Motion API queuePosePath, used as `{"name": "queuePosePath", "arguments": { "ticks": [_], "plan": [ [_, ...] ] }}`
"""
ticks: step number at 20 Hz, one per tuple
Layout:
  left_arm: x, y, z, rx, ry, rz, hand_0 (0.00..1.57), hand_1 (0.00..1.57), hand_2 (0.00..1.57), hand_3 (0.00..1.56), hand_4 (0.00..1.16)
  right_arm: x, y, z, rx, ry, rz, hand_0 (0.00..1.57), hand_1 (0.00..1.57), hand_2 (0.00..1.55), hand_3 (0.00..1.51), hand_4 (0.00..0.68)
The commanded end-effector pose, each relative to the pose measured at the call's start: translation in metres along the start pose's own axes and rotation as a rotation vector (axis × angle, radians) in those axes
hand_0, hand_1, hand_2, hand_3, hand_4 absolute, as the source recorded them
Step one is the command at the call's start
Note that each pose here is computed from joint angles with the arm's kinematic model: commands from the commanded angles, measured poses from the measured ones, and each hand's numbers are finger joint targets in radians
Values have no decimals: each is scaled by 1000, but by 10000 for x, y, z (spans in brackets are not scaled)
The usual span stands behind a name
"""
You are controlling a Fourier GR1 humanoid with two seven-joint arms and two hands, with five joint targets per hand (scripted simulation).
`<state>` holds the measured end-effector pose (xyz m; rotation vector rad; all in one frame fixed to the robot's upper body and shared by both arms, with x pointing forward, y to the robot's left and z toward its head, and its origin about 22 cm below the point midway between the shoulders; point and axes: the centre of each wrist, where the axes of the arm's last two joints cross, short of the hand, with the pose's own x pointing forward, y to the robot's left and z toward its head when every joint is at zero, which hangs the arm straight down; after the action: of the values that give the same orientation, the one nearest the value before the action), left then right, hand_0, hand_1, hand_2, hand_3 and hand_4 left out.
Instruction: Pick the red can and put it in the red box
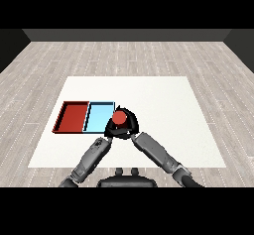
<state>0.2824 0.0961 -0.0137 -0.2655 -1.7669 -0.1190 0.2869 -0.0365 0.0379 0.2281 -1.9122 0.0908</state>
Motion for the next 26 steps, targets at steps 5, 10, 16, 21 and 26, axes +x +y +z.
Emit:
{"name": "queuePosePath", "arguments": {
  "ticks": [5,10,16,21,26],
  "plan": [
    [49,47,-27,216,96,-34,1571,1571,1533,1429,922,-38,62,118,10,15,-23,1470,1470,1448,1373,628],
    [-20,-178,-112,218,79,-90,1550,1550,1505,1410,912,80,61,150,3,-11,-38,1535,1535,1459,1376,606],
    [210,-247,-148,279,21,-64,1571,1571,1520,1413,937,41,-34,39,5,3,-55,1437,1437,1442,1379,622],
    [-57,-49,-47,279,16,-107,1571,1571,1528,1447,1119,39,52,-28,19,5,-80,1179,1179,1173,1084,0],
    [64,-110,-116,288,-2,-116,1571,1571,1529,1455,1118,92,11,25,37,10,-2,0,0,0,0,0]
  ]
}}
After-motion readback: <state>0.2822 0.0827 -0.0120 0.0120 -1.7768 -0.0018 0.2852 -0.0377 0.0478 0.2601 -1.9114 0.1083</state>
